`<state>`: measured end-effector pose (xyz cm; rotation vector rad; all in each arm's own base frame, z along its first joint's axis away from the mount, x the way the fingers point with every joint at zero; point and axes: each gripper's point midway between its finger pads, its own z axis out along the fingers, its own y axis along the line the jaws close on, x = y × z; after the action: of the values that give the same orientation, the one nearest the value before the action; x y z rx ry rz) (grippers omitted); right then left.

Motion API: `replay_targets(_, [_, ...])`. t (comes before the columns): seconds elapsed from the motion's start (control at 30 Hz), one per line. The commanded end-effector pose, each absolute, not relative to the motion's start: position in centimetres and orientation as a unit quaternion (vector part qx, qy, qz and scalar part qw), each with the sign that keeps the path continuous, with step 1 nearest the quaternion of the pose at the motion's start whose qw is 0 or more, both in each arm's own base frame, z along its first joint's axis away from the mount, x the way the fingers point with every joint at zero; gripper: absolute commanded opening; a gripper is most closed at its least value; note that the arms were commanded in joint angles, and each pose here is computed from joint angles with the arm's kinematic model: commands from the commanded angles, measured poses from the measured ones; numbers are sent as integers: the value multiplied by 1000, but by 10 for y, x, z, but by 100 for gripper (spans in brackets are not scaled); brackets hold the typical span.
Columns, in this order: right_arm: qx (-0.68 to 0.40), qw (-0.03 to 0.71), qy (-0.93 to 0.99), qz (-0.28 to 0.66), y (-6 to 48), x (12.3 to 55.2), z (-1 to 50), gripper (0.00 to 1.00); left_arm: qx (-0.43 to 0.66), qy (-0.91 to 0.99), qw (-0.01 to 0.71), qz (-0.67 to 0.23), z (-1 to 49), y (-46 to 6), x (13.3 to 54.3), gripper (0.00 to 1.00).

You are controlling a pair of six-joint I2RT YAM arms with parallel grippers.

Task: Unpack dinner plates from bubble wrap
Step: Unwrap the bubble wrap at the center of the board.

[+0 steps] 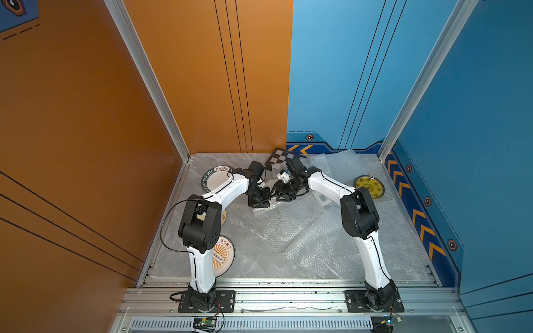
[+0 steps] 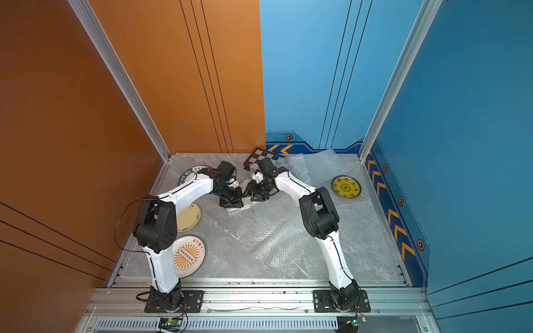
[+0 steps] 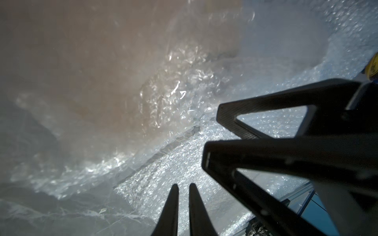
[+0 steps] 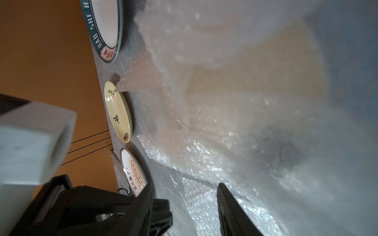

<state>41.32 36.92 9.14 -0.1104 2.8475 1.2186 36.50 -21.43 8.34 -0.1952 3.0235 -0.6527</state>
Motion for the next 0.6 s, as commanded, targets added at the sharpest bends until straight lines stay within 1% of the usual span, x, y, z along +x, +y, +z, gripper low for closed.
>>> replay_targets(0.0, [-53,22,916,397,379,419,87,52,-85,982,3,-169,55,-193,362,8])
replay_targets(0.07, [-56,23,915,399,385,422,85,51,-90,984,4,-153,49,-182,361,2])
replay_targets(0.27, [-67,17,915,398,401,423,70,48,-107,984,9,-144,48,-162,364,2])
replay_targets(0.43, [-78,32,915,395,404,431,65,47,-117,981,12,-152,45,-160,376,1])
replay_targets(0.57, [-87,36,908,408,411,435,62,45,-123,981,8,-148,38,-158,382,1])
